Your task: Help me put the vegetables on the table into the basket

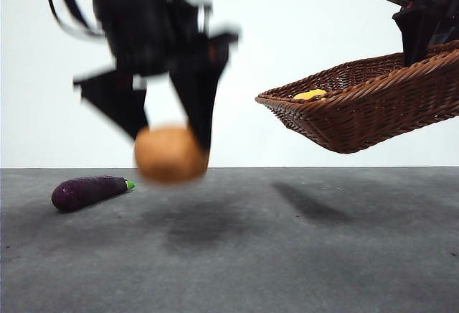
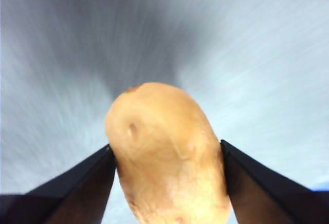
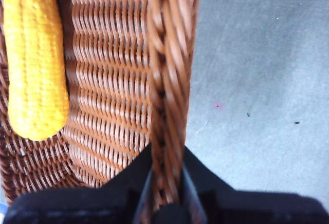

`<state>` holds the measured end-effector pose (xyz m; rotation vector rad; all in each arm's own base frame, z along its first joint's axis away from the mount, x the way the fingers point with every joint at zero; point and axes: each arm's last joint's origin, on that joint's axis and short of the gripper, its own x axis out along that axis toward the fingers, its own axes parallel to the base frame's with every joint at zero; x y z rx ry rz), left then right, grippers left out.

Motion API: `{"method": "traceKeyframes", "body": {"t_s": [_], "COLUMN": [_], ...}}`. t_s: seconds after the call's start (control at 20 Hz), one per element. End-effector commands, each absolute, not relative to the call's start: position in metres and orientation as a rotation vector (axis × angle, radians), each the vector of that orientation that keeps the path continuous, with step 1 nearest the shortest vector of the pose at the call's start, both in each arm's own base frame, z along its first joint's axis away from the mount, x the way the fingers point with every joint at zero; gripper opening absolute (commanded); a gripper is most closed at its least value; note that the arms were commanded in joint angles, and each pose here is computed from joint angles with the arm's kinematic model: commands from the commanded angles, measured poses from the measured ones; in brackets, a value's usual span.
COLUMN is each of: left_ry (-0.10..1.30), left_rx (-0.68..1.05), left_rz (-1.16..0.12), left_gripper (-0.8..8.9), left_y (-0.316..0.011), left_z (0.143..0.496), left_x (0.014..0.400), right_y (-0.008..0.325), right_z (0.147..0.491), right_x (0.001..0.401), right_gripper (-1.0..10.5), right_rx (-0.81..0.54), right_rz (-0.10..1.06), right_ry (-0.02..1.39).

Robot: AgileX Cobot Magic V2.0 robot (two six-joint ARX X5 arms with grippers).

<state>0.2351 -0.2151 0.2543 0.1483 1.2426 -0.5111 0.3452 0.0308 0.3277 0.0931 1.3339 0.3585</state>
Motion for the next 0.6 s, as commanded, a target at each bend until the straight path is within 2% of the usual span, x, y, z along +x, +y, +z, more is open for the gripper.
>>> {"method": "traceKeyframes", "body": {"t_s": [0.05, 0.2, 0.35, 0.45, 0.6], "left_ry": [1.15, 0.946, 0.755, 0.711, 0.75], "left_rx": [0.104, 0.01, -0.059, -0.073, -0.025], "left_rz": [-0.566, -0.689, -0.822, -0.848, -0.792], "left_gripper": [0.19, 0.19, 0.19, 0.19, 0.19], "left_y": [-0.211, -0.215, -0.229, -0.235, -0.243], "left_z": [0.284, 0.324, 0.349, 0.352, 0.337], "left_x": [0.216, 0.19, 0.173, 0.172, 0.179], "right_y": [0.032, 0.041, 0.064, 0.083, 0.11], "right_z": [0.327, 0.327, 0.327, 0.327, 0.327], "right_x": [0.344, 0.342, 0.339, 0.335, 0.327], "right_gripper": [-0.1, -0.1, -0.1, -0.1, -0.1], "right_rx": [0.101, 0.093, 0.018, -0.018, -0.075], "right_rz": [0.369, 0.378, 0.395, 0.443, 0.511], "right_ry": [1.344, 1.357, 1.366, 1.369, 1.369]}}
